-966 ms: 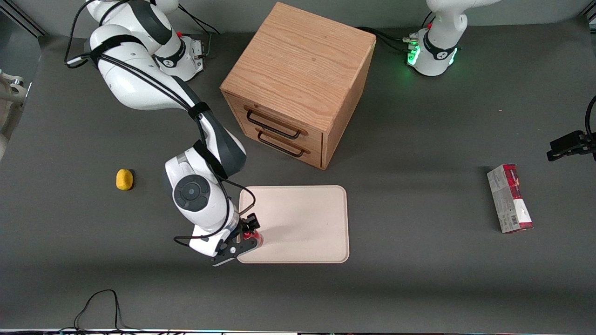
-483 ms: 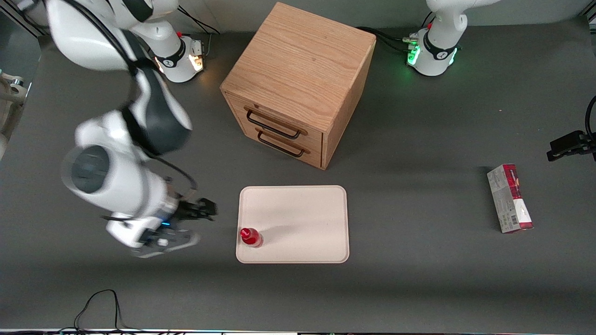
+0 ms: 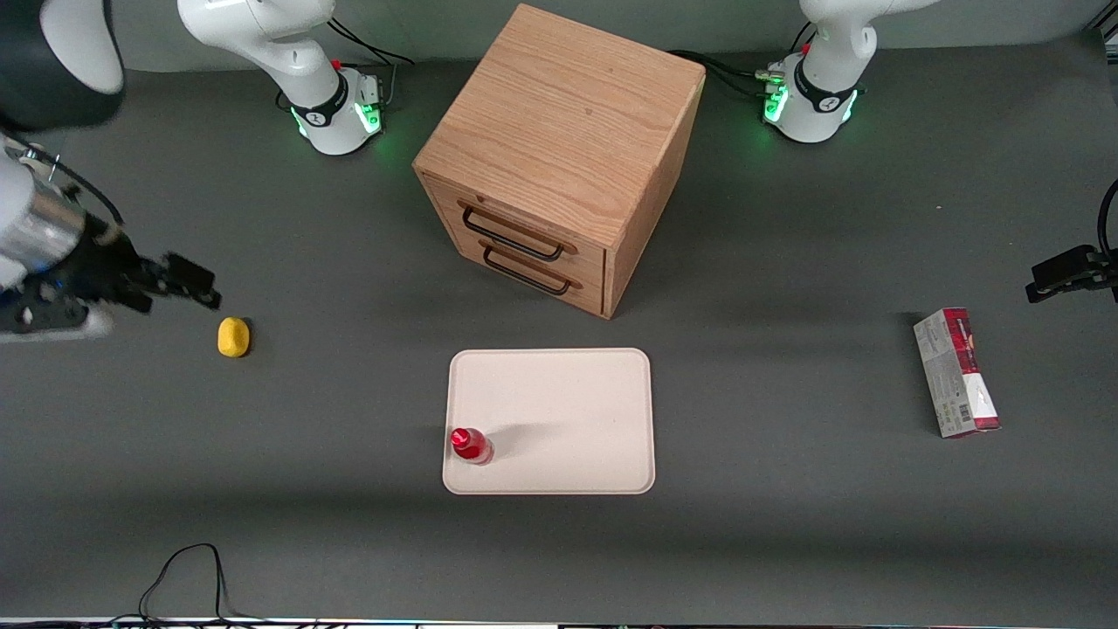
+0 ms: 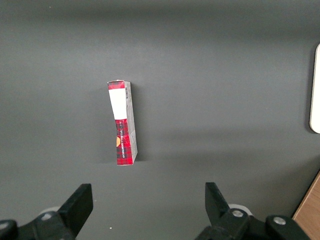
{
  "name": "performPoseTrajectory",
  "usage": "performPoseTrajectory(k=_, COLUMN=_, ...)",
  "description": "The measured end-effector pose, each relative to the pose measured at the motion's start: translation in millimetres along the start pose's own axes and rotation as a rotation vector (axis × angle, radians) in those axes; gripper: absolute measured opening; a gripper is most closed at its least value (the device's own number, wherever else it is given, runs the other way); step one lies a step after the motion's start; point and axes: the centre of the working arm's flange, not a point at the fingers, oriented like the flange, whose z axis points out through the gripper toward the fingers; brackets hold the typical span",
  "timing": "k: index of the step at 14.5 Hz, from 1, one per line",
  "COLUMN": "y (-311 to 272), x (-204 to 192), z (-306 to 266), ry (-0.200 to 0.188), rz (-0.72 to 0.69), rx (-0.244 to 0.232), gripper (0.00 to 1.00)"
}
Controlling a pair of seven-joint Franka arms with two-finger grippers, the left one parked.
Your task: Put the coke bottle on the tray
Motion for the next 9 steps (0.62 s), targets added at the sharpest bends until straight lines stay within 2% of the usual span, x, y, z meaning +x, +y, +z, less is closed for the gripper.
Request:
performPoseTrajectory(k=2, y=14.8, x=-31.0, z=-4.1, ry=-0.003, rz=-0.007, rx=-0.003, gripper=1.0)
performPoseTrajectory(k=4, y=21.4, x=-41.3, z=0.6, ry=-0.001, rz=-0.016, rx=-0.005, gripper=1.0)
performPoseTrajectory(k=9, y=14.6, x=-20.6, z=25.5, ry=-0.006, rz=-0.025, rx=-0.022, gripper=1.0)
